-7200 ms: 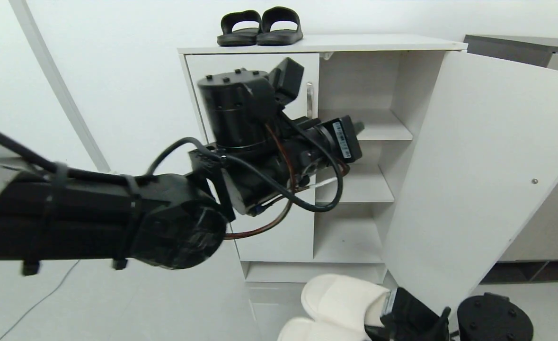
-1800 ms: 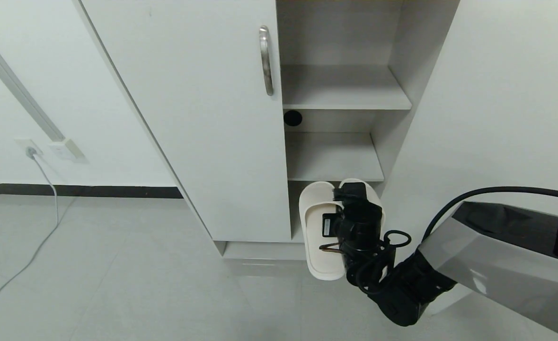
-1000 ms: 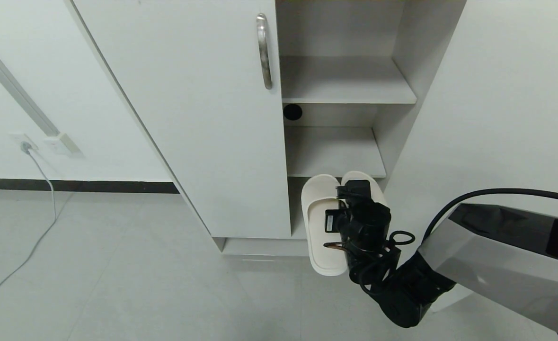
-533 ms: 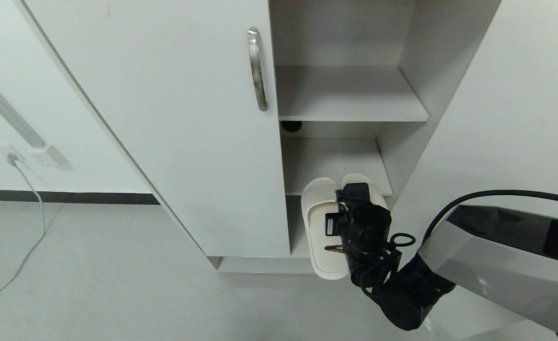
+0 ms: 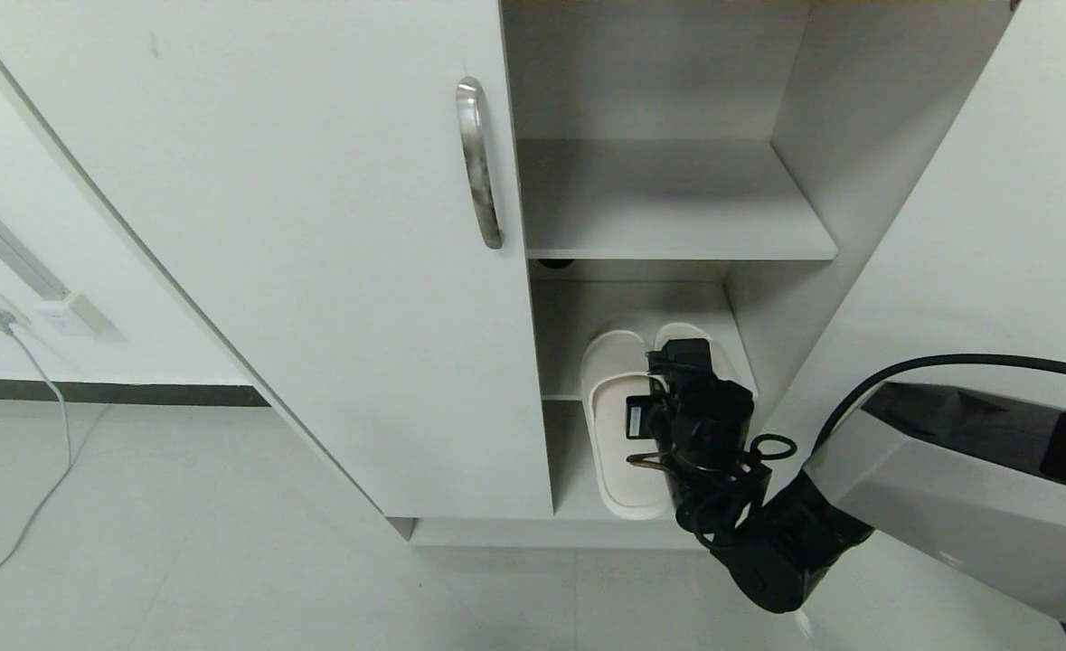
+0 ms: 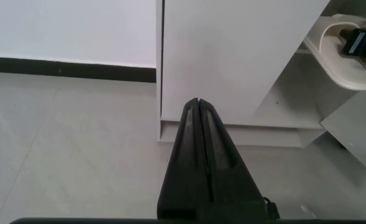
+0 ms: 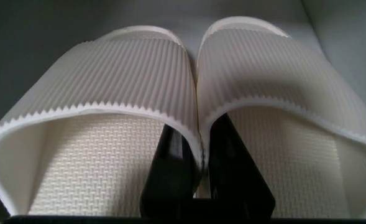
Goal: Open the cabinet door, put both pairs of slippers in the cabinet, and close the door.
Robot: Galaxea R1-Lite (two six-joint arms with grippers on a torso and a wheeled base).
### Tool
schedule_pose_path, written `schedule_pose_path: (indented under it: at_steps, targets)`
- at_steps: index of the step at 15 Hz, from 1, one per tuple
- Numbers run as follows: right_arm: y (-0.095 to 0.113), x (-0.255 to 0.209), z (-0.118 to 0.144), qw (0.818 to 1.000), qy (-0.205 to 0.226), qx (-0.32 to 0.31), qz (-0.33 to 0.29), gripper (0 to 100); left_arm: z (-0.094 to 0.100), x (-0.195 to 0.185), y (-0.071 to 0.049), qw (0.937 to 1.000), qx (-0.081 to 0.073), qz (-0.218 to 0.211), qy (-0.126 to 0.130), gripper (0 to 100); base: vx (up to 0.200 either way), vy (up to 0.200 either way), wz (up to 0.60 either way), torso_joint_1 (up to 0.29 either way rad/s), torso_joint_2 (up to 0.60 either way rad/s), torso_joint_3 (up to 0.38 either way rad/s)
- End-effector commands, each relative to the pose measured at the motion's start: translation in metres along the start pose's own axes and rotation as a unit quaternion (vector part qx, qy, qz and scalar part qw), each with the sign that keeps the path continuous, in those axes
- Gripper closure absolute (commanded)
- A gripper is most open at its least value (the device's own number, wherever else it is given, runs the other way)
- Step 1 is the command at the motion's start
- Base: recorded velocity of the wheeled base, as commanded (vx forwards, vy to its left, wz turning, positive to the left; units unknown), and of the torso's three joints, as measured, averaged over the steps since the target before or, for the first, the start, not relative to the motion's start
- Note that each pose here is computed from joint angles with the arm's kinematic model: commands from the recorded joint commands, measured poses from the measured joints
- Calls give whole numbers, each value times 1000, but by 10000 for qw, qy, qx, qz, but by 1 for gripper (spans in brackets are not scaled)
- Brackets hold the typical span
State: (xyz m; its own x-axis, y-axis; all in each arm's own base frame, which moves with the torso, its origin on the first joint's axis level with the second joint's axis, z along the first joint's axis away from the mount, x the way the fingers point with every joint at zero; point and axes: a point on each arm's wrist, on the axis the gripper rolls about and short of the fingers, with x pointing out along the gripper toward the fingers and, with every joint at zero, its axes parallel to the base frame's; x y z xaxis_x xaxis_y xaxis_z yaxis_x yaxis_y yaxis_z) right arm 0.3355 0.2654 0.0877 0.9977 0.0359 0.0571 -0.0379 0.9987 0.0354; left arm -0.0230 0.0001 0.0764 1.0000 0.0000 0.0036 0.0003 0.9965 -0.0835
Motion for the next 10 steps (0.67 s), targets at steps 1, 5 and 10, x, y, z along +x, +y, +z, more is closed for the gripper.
schedule_pose_path:
  at_steps: [1,5,10]
  targets:
    - [1,10,-1,10000,36,-32,-71,100,0,0,0,10000,-4,0,3,100,0,0,0,0,0,0]
    - [8,40,10,9998,13,-10,-201,100,0,0,0,10000,-11,0,3,100,0,0,0,0,0,0]
    - [16,75,13,9994,-29,9,-346,100,0,0,0,10000,-34,8,2,100,0,0,0,0,0,0]
